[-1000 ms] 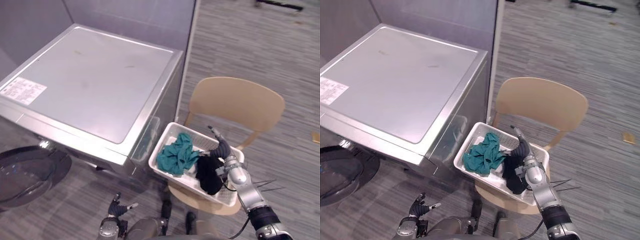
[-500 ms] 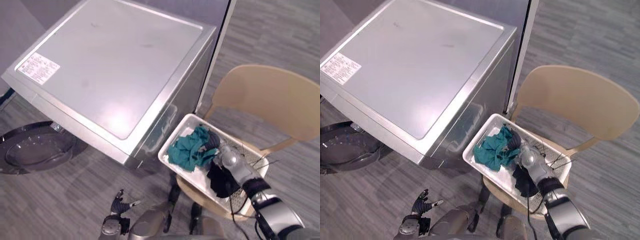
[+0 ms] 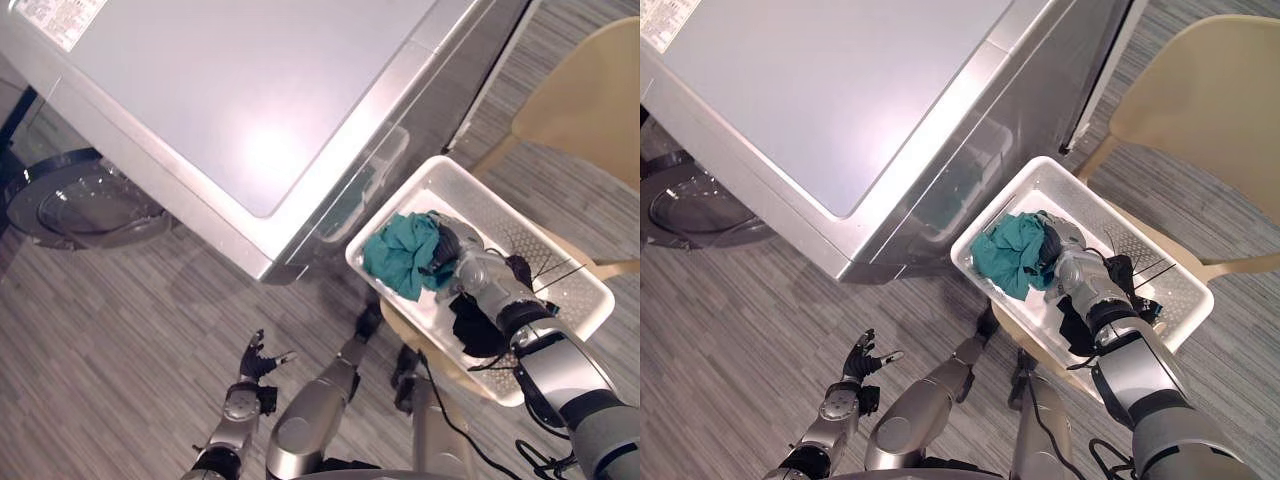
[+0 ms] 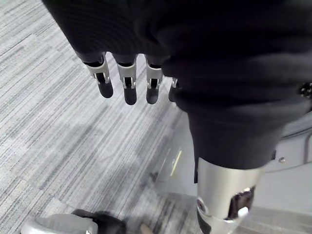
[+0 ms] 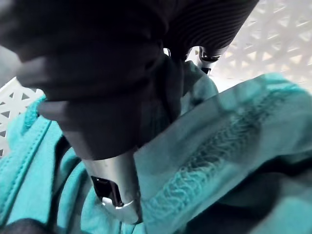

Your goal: Pick up the laundry basket with both hands and put the clothes into the washing machine.

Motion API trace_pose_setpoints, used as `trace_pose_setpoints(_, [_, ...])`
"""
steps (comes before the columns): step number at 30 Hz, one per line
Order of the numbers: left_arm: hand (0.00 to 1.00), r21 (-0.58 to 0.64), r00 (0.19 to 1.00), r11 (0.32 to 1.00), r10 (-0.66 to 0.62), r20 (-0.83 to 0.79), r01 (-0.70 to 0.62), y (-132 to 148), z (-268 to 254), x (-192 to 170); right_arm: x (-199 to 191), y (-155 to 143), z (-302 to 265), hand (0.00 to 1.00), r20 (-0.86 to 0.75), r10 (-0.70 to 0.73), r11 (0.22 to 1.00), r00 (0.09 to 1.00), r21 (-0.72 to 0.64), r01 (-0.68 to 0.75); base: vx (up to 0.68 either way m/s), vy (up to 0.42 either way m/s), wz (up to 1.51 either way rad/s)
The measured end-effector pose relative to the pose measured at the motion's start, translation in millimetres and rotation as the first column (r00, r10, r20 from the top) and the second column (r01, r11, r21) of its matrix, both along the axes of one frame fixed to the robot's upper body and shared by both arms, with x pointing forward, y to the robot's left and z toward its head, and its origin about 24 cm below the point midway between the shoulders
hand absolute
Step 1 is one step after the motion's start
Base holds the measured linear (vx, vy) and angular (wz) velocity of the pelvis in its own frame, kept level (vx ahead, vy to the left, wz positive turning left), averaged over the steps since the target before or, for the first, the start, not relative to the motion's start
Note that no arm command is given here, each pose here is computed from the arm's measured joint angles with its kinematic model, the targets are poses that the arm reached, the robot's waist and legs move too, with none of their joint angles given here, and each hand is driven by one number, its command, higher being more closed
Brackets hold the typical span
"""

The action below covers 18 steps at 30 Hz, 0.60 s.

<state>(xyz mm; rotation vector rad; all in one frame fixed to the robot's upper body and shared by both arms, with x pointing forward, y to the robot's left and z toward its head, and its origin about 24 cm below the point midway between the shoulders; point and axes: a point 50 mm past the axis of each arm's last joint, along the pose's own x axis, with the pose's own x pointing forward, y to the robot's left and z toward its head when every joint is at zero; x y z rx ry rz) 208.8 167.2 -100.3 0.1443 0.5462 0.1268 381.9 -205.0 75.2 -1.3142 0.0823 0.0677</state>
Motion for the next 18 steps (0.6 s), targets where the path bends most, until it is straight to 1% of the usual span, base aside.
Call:
trace_pose_setpoints(2, [0.00, -0.002, 1.000, 1.000, -0.007, 0.001, 0.007, -2, 0, 1, 0, 3, -1, 1.00, -0.001, -0.011, 0.998, 1.000, 0.063, 0.011, -0.02, -0.155, 0.06])
trace_pose_setpoints(4, [0.00, -0.005, 1.000, 1.000, -0.010, 0.001, 0.010, -4, 0, 1, -1, 6, -2, 1.00, 0.004, -0.040, 0.981, 0.999, 0.188, 0.039, 0.00, -0.153, 0.00])
trace_pose_setpoints(5, [0.00, -0.005, 1.000, 1.000, -0.010, 0.000, 0.010, -4, 0, 1, -1, 6, -1, 1.00, 0.014, -0.048, 0.975, 0.999, 0.219, 0.044, 0.00, -0.132, -0.04])
trace_pose_setpoints(7, [0.00, -0.005, 1.000, 1.000, -0.009, -0.007, 0.009, -4, -1, 0, -4, 6, 9, 1.00, 0.080, -0.073, 0.928, 0.994, 0.371, 0.039, -0.01, -0.120, -0.09])
trace_pose_setpoints(8, [0.00, -0.005, 1.000, 1.000, -0.008, -0.008, 0.007, -4, -1, 0, -5, 7, 13, 1.00, 0.105, -0.078, 0.914, 0.991, 0.404, 0.029, -0.01, -0.097, -0.20])
trace_pose_setpoints(10, [0.00, -0.006, 1.000, 1.000, 0.009, -0.009, -0.009, -1, -1, 0, -11, 12, 27, 1.00, 0.193, -0.092, 0.829, 0.977, 0.558, -0.032, -0.01, -0.081, -0.23])
trace_pose_setpoints(11, [0.00, -0.007, 1.000, 1.000, 0.018, -0.010, -0.019, 1, -1, 0, -13, 14, 30, 1.00, 0.215, -0.096, 0.802, 0.972, 0.595, -0.053, -0.02, -0.073, -0.16])
trace_pose_setpoints(12, [0.00, -0.003, 0.999, 1.000, 0.031, -0.016, -0.031, 5, -1, -2, -19, 19, 33, 1.00, 0.247, -0.104, 0.740, 0.963, 0.667, -0.092, -0.01, -0.054, -0.08])
trace_pose_setpoints(13, [0.00, -0.001, 0.999, 1.000, 0.032, -0.019, -0.032, 5, -2, -2, -21, 20, 33, 1.00, 0.253, -0.104, 0.725, 0.962, 0.681, -0.101, 0.00, -0.042, -0.14])
trace_pose_setpoints(14, [0.00, 0.007, 0.999, 1.000, 0.029, -0.033, -0.029, 8, -3, -5, -30, 25, 30, 1.00, 0.265, -0.113, 0.642, 0.958, 0.755, -0.133, 0.01, -0.027, -0.17])
trace_pose_setpoints(15, [0.00, 0.007, 0.998, 0.999, 0.035, -0.045, -0.035, 9, -5, -8, -40, 29, 28, 1.00, 0.275, -0.119, 0.580, 0.954, 0.799, -0.158, 0.01, -0.019, -0.24])
trace_pose_setpoints(16, [0.00, 0.007, 0.998, 0.999, 0.039, -0.051, -0.038, 9, -6, -10, -44, 31, 27, 1.00, 0.282, -0.118, 0.546, 0.952, 0.819, -0.175, 0.01, -0.005, -0.38])
trace_pose_setpoints(18, [0.00, 0.009, 0.996, 0.999, 0.053, -0.077, -0.053, 12, -11, -19, -64, 39, 25, 1.00, 0.309, -0.096, 0.443, 0.946, 0.865, -0.237, 0.00, 0.013, -0.51])
